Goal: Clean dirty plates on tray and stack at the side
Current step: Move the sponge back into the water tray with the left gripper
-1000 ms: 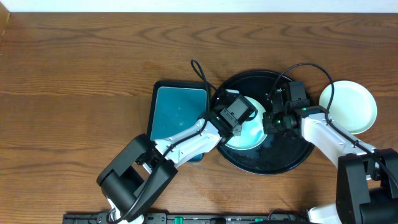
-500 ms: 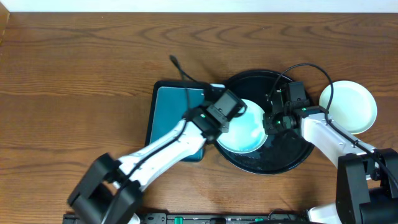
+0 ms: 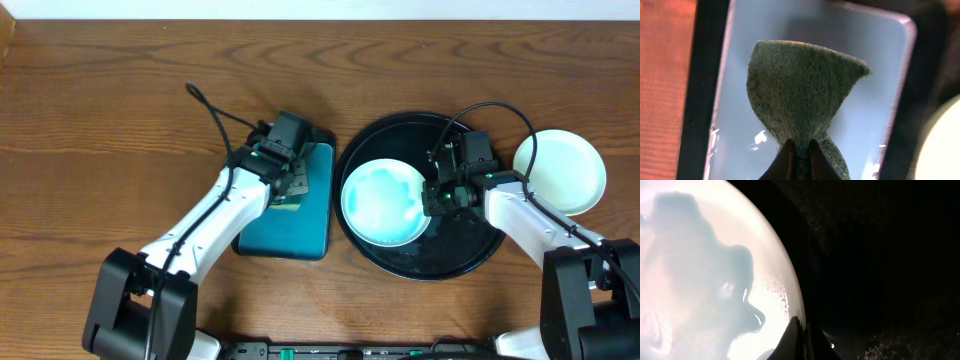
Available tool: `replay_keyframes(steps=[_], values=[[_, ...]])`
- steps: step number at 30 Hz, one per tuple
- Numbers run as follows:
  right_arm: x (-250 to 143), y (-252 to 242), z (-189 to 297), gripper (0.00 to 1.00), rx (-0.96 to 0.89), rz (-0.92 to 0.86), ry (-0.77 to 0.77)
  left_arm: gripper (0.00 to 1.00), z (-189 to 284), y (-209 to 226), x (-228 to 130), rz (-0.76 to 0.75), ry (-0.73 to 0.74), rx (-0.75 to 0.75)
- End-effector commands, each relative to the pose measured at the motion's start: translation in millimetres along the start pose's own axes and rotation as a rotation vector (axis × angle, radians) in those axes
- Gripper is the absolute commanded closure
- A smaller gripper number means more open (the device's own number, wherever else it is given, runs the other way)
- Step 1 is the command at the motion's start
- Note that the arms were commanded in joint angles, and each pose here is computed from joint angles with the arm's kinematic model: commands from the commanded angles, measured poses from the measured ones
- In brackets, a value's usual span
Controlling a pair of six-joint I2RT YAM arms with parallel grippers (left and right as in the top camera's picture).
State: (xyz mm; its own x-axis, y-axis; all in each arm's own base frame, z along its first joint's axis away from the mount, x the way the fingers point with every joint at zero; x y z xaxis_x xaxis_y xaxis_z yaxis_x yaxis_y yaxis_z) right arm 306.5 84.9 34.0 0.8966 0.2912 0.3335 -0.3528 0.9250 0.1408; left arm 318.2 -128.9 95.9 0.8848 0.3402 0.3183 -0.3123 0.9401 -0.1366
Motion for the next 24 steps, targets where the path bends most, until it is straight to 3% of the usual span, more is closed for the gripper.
replay_keyframes(steps=[1, 24], values=[[-1, 11, 0, 0.99, 0.059, 0.007, -0.005, 0.93, -14, 8, -11, -0.028, 0.075, 0.004], [1, -20, 13, 0.99, 0.168, -0.159, -0.072, 0.92, -51, 14, -32, -0.061, 0.187, 0.06]])
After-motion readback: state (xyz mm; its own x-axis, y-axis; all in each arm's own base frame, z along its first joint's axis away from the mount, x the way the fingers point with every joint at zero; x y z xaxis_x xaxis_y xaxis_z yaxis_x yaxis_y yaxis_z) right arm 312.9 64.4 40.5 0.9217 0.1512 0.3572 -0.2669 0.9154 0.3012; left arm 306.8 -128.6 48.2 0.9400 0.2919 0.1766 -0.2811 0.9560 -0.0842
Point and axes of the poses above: each gripper's point midway between its finger pads, its own z axis back along the fingers, its own y axis along the line the jaws close on, x = y × z, the point moved 3 cm from there along z, back along the fingers, and after that the axes turned 13 degrees about z, right-handed, at the moved point
